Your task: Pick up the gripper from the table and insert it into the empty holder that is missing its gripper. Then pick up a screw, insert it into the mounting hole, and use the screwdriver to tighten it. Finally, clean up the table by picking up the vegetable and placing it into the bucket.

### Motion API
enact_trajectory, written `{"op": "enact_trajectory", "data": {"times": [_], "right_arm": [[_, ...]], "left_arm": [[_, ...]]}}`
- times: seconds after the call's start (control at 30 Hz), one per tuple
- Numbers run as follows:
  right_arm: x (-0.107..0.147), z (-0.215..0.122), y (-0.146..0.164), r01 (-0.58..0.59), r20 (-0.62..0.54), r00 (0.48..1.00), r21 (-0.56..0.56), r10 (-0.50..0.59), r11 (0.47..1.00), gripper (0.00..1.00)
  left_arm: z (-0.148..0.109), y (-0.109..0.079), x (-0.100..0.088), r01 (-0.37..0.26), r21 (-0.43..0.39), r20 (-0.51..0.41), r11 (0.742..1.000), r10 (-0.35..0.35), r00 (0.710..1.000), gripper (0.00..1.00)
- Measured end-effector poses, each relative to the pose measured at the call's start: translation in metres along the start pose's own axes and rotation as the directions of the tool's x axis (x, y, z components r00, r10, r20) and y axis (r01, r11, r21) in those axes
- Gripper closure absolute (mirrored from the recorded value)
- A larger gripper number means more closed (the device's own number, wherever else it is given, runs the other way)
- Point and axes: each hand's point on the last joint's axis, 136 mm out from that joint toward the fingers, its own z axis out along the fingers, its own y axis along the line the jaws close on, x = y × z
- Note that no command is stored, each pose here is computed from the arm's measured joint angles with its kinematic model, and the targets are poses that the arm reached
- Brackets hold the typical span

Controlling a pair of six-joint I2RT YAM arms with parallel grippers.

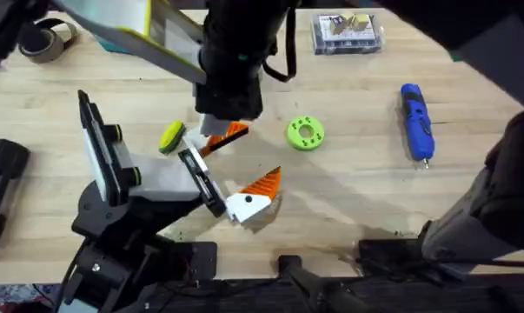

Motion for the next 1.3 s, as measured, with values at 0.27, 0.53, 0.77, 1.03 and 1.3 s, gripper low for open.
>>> {"op": "enact_trajectory", "data": {"times": [0.27,0.53,0.77,1.03,1.3], "right_arm": [[-0.003,0.002,0.001,0.007,0.002,1.000,-0.001,-0.007,1.000,0.990],[-0.003,0.002,0.001,0.007,0.003,1.000,0.000,-0.007,1.000,0.990],[-0.003,0.007,-0.001,0.005,-0.004,1.000,-0.006,-0.005,1.000,0.990],[-0.002,0.010,-0.002,0.015,-0.010,1.000,-0.009,-0.015,1.000,0.990],[-0.001,0.010,0.000,0.019,-0.016,1.000,-0.014,-0.020,1.000,0.990]], "left_arm": [[0.000,0.000,0.000,0.000,0.000,0.000,1.000,0.000,1.000,0.015],[0.000,0.000,0.000,0.000,0.000,0.000,1.000,0.000,1.000,0.015],[0.000,0.000,0.000,0.000,0.000,0.000,1.000,0.000,1.000,0.015],[0.000,0.000,0.000,0.000,0.000,0.000,1.000,0.000,1.000,0.015],[0.000,0.000,0.000,0.000,0.000,0.000,1.000,0.000,1.000,0.015]]}}
